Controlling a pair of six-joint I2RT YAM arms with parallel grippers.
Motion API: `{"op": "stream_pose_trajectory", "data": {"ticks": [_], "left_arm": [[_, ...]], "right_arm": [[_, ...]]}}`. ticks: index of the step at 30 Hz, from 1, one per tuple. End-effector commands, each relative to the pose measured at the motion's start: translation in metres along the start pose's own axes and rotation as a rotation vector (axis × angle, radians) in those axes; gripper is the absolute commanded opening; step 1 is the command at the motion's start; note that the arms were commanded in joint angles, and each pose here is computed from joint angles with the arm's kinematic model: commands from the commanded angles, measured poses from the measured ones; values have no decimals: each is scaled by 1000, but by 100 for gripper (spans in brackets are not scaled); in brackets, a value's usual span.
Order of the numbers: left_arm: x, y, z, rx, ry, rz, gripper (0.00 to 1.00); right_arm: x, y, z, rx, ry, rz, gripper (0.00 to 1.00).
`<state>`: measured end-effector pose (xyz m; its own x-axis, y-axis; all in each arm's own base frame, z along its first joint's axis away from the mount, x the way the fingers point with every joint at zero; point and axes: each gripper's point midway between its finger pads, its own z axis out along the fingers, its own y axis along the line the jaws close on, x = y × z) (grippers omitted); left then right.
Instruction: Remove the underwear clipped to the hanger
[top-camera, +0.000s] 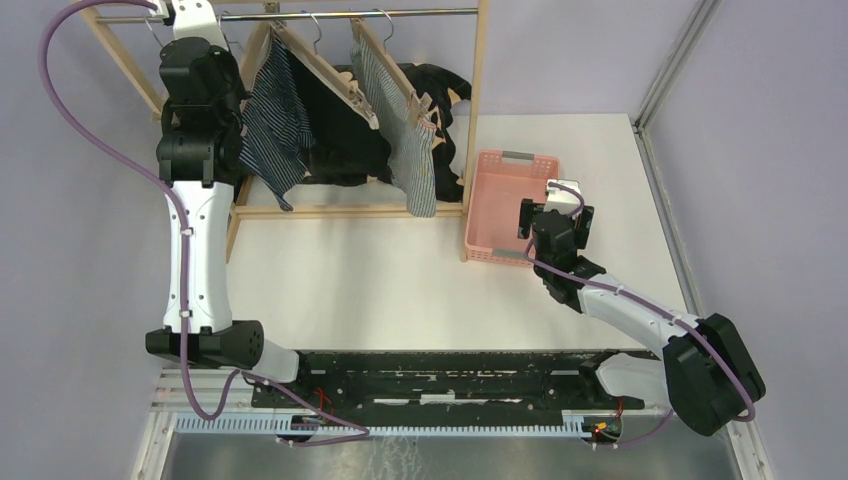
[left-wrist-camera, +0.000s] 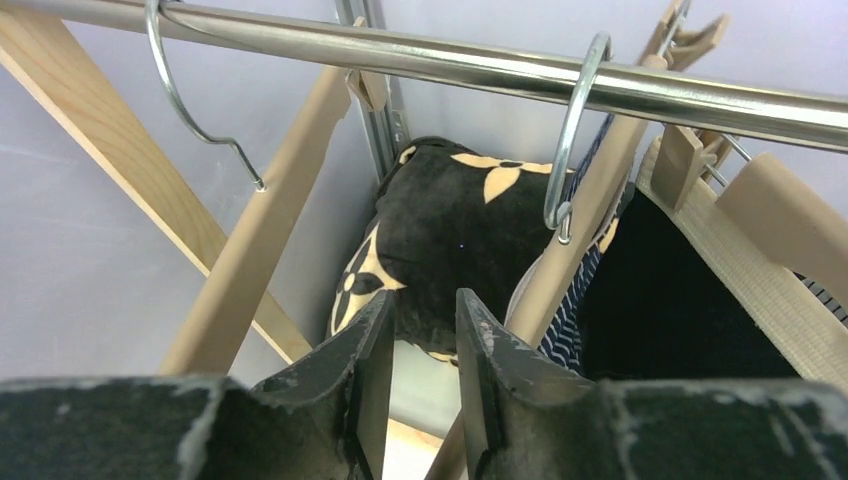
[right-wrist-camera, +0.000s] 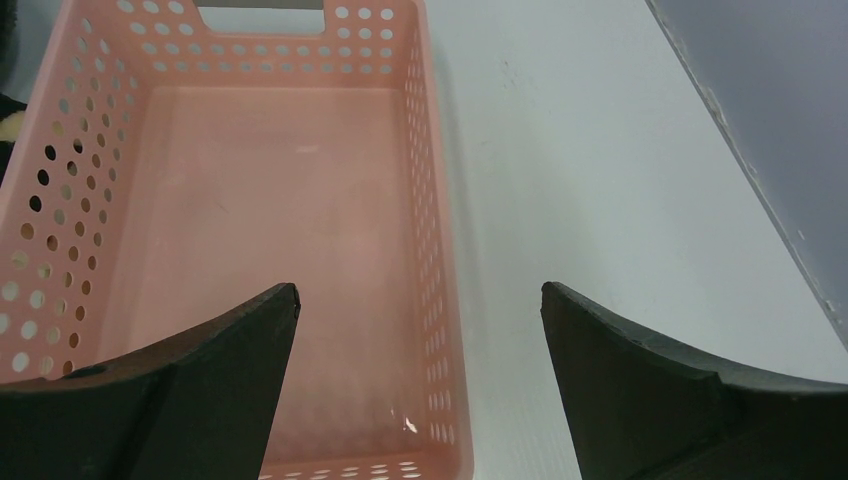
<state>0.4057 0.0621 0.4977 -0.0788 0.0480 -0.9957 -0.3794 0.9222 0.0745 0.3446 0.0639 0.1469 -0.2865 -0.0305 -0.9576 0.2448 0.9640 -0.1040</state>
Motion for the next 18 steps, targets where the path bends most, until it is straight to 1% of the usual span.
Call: {"op": "stream_pose_trajectory", "data": {"ticks": [1, 3, 6, 15, 18], "left_arm": [[-13, 4, -14, 26, -35, 7, 38], [-15, 0, -16, 52, -46, -9, 43], [-25, -4, -22, 83, -92, -56, 50], [-54, -10, -40, 140, -224, -245, 51], [-55, -12, -40, 151, -241, -283, 51]], "right_arm": [[-23, 9, -1, -33, -58, 55, 100], [-21, 11, 0, -45, -54, 52, 100], [-18, 17, 2, -64, -45, 48, 100], [-9, 36, 8, -125, -3, 23, 100], [-8, 40, 9, -139, 8, 15, 100]]}}
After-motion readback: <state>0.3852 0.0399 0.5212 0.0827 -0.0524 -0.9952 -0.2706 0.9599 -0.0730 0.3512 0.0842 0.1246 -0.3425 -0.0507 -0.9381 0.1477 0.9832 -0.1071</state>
